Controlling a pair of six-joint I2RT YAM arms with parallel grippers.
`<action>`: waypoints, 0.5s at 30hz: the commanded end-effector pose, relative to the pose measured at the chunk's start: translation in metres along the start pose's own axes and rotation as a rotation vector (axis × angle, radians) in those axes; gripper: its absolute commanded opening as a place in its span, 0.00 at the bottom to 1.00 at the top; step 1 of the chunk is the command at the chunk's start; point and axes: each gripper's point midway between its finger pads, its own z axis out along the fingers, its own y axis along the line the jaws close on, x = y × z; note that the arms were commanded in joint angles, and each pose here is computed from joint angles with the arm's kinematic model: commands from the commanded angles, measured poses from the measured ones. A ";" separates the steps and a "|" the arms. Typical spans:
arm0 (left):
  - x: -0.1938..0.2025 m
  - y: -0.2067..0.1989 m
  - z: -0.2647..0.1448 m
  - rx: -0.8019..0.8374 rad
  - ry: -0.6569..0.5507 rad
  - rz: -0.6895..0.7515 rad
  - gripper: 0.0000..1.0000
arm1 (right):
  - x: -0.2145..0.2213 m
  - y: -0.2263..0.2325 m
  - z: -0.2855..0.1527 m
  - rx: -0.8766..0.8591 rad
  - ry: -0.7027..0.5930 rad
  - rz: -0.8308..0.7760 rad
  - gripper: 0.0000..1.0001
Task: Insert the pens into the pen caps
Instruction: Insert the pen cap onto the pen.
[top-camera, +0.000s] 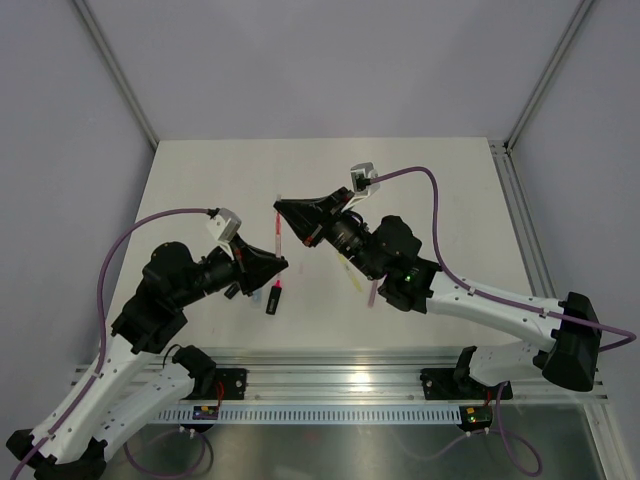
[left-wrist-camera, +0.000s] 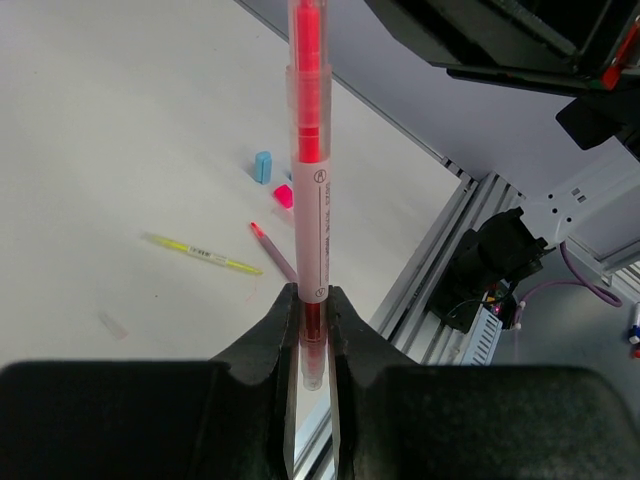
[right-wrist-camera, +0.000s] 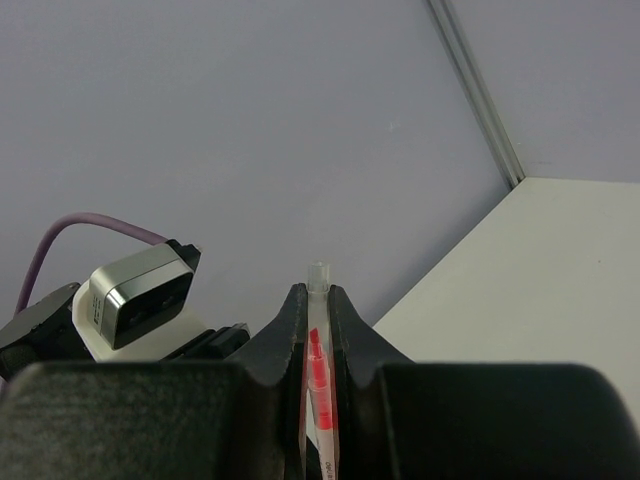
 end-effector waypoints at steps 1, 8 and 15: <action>-0.012 -0.007 0.001 0.038 -0.042 0.013 0.00 | -0.006 0.015 -0.006 -0.046 0.020 -0.019 0.00; -0.013 -0.008 0.003 0.044 -0.039 0.008 0.00 | -0.002 0.013 -0.013 -0.037 0.055 -0.039 0.00; -0.012 -0.008 0.004 0.050 -0.033 0.003 0.00 | 0.007 0.014 -0.016 -0.035 0.102 -0.066 0.00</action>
